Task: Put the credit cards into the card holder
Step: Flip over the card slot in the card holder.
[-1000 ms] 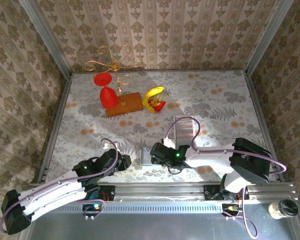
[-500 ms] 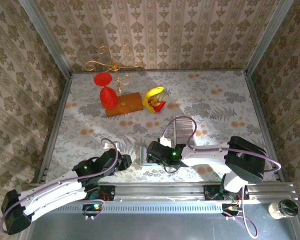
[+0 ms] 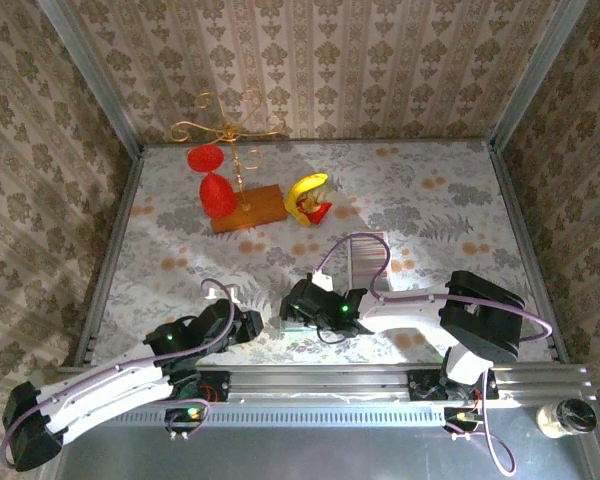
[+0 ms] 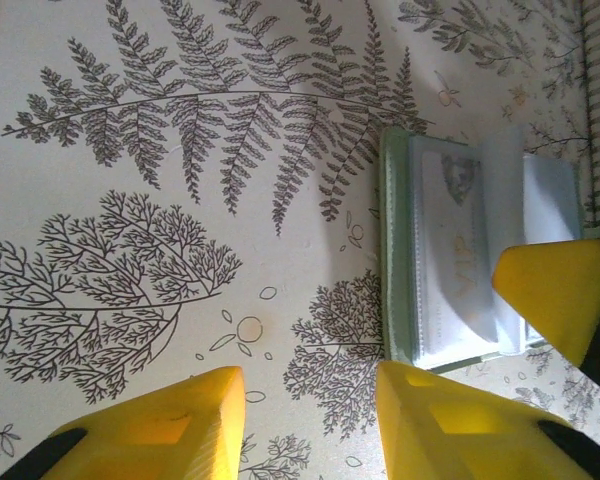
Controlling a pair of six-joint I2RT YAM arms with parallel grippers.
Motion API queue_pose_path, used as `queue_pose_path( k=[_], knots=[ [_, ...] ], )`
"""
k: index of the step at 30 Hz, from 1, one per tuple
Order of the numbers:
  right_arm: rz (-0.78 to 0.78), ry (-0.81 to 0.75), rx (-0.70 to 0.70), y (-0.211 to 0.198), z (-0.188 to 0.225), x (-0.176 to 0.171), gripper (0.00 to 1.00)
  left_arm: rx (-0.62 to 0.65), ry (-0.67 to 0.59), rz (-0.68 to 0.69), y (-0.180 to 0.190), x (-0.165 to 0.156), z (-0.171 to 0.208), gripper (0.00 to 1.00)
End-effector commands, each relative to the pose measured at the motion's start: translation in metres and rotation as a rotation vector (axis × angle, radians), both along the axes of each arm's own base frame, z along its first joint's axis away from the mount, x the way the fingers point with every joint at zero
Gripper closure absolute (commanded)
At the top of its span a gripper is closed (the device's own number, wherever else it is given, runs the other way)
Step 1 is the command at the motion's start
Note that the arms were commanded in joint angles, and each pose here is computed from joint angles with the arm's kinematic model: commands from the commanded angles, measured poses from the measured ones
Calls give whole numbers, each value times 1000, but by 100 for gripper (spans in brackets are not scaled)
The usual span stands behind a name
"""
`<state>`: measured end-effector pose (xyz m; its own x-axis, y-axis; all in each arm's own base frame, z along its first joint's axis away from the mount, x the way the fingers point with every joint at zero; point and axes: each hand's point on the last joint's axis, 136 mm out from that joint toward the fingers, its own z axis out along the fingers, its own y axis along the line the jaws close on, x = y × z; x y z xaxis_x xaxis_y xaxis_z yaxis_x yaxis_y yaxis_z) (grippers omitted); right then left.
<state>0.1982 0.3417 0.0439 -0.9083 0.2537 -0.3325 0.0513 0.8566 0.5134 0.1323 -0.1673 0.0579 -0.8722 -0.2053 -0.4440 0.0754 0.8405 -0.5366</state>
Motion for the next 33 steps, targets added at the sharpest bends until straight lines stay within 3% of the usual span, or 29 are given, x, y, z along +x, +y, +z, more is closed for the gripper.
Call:
queue_pose_path(
  k=[1,33],
  knots=[
    [0,0,53,12,6,0,28,-7,4,22,4,0,-1,61],
    [1,-105,272,59,34,22,28,-27,-32,74,14,4,5,65]
  ],
)
